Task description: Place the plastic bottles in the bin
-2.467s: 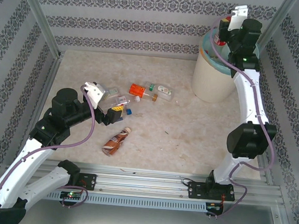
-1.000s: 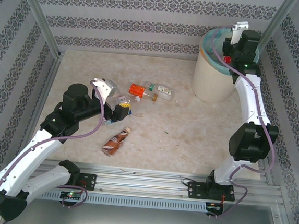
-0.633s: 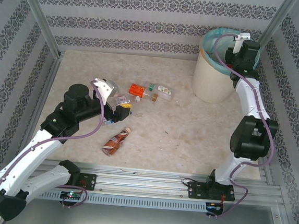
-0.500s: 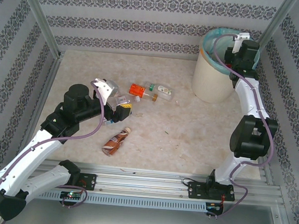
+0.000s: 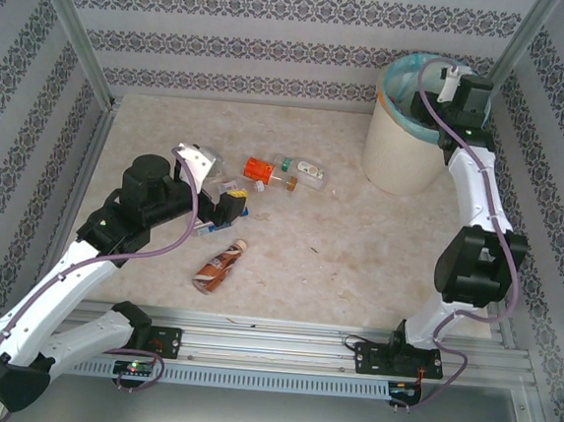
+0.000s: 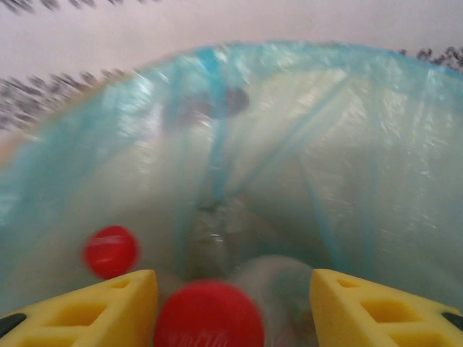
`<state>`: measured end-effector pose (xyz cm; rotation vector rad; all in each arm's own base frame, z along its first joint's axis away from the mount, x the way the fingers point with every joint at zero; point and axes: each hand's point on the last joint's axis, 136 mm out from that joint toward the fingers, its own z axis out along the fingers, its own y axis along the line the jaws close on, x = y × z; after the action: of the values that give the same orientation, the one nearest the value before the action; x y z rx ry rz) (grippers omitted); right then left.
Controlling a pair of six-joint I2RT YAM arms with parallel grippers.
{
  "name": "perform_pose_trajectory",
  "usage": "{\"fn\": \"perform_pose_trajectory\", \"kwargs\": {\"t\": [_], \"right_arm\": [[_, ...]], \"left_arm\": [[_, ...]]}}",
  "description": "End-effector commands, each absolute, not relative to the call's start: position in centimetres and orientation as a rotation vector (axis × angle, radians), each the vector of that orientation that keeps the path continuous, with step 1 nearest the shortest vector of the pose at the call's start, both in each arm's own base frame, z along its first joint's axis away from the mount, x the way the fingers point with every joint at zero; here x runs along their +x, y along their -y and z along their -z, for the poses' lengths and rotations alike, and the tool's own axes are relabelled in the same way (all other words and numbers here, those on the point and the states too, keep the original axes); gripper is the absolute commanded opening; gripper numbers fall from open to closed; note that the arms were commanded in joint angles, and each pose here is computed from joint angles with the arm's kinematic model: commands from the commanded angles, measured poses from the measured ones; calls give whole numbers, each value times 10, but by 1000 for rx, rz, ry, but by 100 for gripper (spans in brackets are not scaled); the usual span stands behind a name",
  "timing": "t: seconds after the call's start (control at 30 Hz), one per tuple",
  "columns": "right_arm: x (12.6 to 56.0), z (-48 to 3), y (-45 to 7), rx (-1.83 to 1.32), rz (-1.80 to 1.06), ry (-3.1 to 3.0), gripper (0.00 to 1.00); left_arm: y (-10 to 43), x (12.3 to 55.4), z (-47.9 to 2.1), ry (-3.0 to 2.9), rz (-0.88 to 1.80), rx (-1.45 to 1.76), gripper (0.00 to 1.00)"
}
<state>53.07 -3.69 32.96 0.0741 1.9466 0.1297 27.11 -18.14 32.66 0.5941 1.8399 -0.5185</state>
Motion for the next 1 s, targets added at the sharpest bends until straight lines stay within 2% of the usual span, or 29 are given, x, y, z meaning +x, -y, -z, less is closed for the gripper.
{"fn": "perform_pose_trajectory", "kwargs": {"t": [0.0,0.3,0.47,0.77,0.97], "right_arm": [[501,-405,15,71,-309,-1794,58],[463,-438,-14,71,-440,-1732,59],[429,-450,-64,-44,-432,-1697,59],[386,-415,-164,-325,-403,-1710,59],[383,-395,-183,-353,-435,-1729,59]], "left_arm": [[171,269,-321,-1927,478,535,100],[158,254,-287,-2144,462,478,100],[155,236,-251,-2359,469,478,94],[150,205,-173,-2777,436,375,84],[158,187,-123,-2966,394,288,85]]}}
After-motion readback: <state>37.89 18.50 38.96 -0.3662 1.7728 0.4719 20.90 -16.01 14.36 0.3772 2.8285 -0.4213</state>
